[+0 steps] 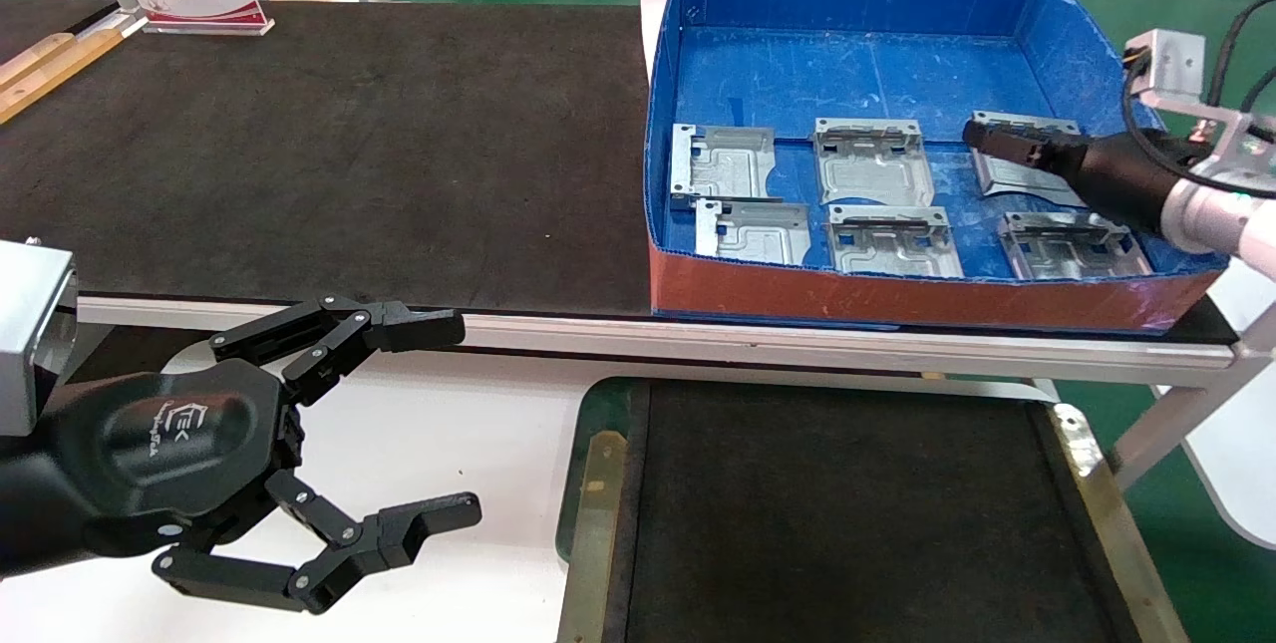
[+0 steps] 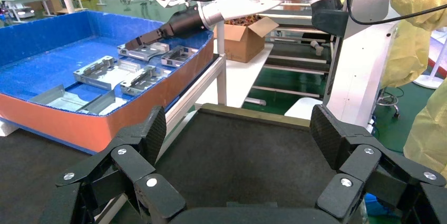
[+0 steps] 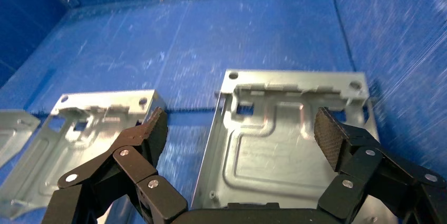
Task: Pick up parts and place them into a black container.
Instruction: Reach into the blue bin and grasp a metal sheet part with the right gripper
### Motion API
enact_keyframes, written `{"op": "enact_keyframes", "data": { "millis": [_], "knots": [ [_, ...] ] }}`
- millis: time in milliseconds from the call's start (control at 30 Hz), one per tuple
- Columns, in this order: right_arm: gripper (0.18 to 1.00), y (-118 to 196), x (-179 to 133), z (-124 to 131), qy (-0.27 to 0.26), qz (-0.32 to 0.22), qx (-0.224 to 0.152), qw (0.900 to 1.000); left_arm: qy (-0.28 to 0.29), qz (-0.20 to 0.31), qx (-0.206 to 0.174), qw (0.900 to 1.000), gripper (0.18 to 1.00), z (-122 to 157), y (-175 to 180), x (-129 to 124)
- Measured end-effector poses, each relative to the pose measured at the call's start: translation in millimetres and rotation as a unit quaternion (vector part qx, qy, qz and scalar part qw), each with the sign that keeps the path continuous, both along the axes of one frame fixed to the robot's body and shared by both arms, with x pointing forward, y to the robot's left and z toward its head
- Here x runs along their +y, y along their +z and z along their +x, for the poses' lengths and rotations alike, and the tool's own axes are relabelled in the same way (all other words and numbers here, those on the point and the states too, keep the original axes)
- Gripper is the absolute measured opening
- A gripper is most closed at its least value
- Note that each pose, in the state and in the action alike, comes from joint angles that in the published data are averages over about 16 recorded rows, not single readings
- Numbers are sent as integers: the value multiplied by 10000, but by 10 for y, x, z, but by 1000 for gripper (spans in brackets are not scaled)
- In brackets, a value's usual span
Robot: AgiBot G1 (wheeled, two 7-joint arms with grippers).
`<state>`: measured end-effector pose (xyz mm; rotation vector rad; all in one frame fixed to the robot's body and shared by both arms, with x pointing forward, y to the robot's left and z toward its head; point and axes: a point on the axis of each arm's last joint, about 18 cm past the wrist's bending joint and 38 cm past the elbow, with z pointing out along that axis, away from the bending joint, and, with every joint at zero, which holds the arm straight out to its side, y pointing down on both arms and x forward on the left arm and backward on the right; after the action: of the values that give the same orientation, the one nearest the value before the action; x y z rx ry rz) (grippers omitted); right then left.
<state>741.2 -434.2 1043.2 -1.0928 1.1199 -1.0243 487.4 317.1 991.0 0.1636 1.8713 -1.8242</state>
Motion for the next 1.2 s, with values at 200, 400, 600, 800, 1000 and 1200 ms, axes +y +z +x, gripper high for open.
{"op": "enact_keyframes", "data": {
  "millis": [200, 400, 600, 800, 1000, 1200],
  "knots": [
    [981, -15, 22, 8, 29, -16, 35, 10000, 0, 0, 0, 10000, 1001, 0, 0, 0],
    [939, -18, 38, 11, 52, -37, 52, 10000, 0, 0, 0, 10000, 1001, 0, 0, 0],
    [860, -30, 44, 15, 53, -56, 76, 9999, 0, 0, 0, 10000, 1001, 0, 0, 0],
    [745, -44, 50, 21, 51, -61, 97, 9999, 0, 0, 0, 10000, 1001, 0, 0, 0],
    [604, -58, 59, 28, 55, -53, 108, 9999, 0, 0, 0, 10000, 1001, 0, 0, 0],
    [461, -66, 73, 33, 73, -42, 108, 9999, 0, 0, 0, 10000, 1001, 0, 0, 0]
  ]
}}
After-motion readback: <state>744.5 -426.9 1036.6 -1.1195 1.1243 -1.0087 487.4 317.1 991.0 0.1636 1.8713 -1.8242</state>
